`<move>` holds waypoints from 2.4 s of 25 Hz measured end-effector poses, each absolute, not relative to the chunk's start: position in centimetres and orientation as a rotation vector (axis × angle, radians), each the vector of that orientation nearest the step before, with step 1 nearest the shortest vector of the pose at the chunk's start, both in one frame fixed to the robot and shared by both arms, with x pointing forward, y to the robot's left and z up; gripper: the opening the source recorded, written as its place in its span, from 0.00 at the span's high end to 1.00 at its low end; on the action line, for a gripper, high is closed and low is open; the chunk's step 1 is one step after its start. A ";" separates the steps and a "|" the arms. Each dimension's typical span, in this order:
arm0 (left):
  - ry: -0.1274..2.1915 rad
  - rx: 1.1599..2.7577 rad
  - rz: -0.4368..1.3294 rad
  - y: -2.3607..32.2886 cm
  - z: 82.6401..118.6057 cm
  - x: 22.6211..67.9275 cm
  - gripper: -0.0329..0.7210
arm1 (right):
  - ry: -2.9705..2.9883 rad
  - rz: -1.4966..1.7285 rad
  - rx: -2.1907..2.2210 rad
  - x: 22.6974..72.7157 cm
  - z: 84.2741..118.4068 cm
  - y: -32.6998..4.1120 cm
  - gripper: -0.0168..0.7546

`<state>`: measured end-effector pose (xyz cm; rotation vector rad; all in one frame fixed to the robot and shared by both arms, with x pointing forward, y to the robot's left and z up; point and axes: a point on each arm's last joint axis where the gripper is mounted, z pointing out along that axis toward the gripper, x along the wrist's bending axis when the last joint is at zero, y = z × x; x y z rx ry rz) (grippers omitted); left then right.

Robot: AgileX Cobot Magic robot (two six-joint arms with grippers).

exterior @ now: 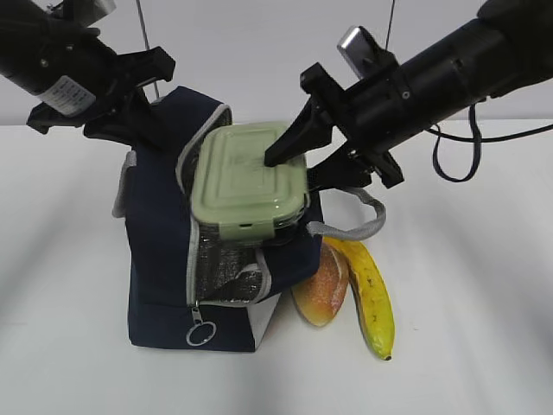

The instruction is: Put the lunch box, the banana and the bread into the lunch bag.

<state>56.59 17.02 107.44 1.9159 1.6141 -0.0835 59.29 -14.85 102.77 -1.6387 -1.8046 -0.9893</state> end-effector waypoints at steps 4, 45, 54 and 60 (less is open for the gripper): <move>1.614 1.916 -0.083 17.0 107.4 56.6 0.96 | -1.806 -0.952 -1.640 59.3 101.8 -12.9 0.49; 1.609 1.911 -0.093 16.9 107.5 56.6 0.96 | -1.833 -0.844 -1.775 64.7 93.1 -7.5 0.48; 1.609 1.911 -0.096 16.9 107.5 56.6 0.96 | -1.920 -0.819 -1.605 64.4 94.4 -7.3 0.37; 1.610 1.917 -0.099 16.9 107.5 56.5 0.96 | -2.018 -0.840 -1.501 63.5 98.3 -7.6 0.37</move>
